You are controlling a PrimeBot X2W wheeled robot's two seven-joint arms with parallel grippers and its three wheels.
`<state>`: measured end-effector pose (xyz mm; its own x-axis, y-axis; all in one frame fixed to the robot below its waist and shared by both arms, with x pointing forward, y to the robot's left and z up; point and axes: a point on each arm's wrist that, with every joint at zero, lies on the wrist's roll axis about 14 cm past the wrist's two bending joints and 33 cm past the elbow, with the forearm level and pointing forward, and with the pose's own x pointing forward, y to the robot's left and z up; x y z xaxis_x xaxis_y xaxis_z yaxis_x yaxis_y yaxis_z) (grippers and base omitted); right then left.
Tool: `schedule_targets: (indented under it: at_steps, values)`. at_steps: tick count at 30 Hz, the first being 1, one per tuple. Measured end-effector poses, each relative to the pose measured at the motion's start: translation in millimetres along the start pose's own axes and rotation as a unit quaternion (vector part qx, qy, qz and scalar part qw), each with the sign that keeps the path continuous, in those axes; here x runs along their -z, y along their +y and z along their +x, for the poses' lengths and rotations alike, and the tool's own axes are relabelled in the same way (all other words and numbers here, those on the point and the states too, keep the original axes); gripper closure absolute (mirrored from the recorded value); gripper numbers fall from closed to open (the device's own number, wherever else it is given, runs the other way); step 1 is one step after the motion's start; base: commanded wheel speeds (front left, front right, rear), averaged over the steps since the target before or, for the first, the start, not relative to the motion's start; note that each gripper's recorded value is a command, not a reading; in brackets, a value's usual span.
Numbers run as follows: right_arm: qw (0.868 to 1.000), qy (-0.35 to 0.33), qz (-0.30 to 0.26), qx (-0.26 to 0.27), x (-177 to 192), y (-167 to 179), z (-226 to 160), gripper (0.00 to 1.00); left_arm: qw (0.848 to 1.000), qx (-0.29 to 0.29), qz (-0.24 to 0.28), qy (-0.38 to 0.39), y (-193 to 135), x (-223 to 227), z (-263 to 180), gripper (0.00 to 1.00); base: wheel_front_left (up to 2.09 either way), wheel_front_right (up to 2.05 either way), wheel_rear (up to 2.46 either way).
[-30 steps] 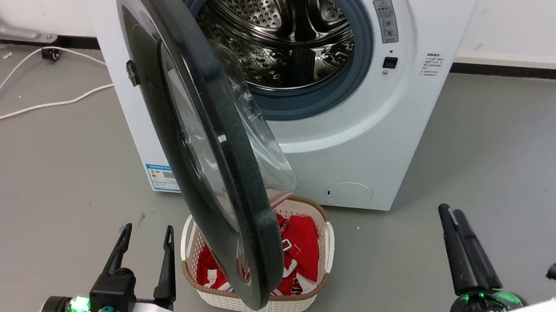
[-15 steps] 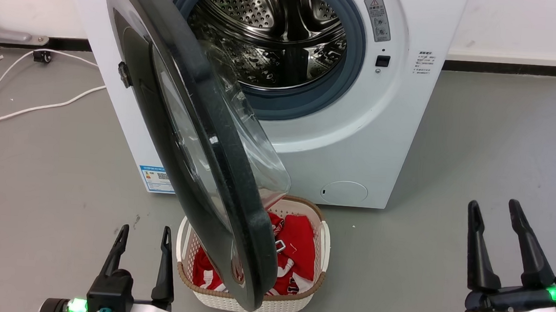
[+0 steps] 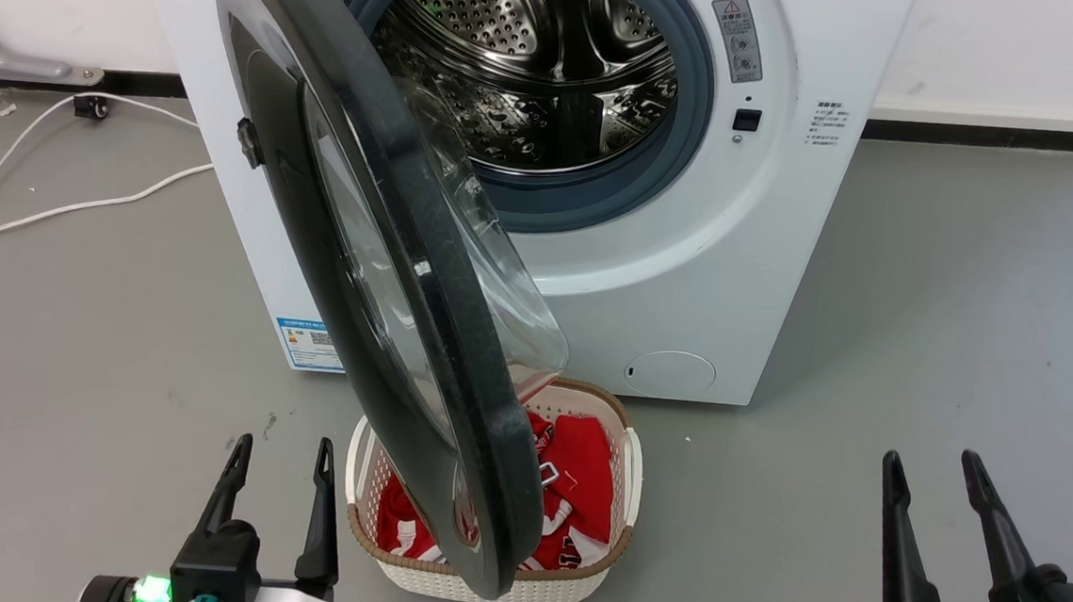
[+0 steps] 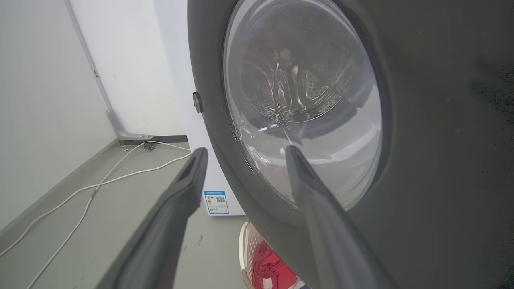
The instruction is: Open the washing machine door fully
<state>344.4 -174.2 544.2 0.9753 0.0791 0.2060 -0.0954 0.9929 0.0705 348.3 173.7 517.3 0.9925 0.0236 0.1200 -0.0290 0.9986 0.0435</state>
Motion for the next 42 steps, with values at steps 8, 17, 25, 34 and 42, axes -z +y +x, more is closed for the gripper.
schedule_targets:
  at_steps: [8, 17, 25, 34, 42]
  values:
    - [1.000, 0.011, 0.008, 0.005, 6.9, -1.5, -4.9, 0.00, 1.000, 0.001, -0.001, 0.000, -0.6, -0.1, 0.2, 0.00, 0.00, 0.00, 0.00]
    - [1.000, 0.014, 0.013, 0.004, 8.8, -0.5, -4.4, 0.00, 1.000, -0.005, -0.005, 0.001, 2.1, 0.4, -0.6, 0.00, 0.00, 0.00, 0.00]
    - [1.000, 0.014, 0.014, 0.002, 9.1, 0.7, -3.9, 0.00, 1.000, -0.019, -0.015, -0.010, 9.5, -6.4, 0.2, 1.00, 0.00, 0.00, 0.00]
    - [1.000, 0.014, 0.014, -0.003, 9.1, 3.4, -1.5, 0.00, 0.995, -0.029, -0.009, -0.100, 19.1, -63.3, 14.3, 1.00, 0.00, 0.00, 0.00]
    - [1.000, 0.013, 0.017, -0.007, 9.0, 6.4, -0.1, 0.00, 0.978, -0.013, -0.002, -0.209, 10.7, -133.9, 17.1, 1.00, 0.00, 0.00, 0.00]
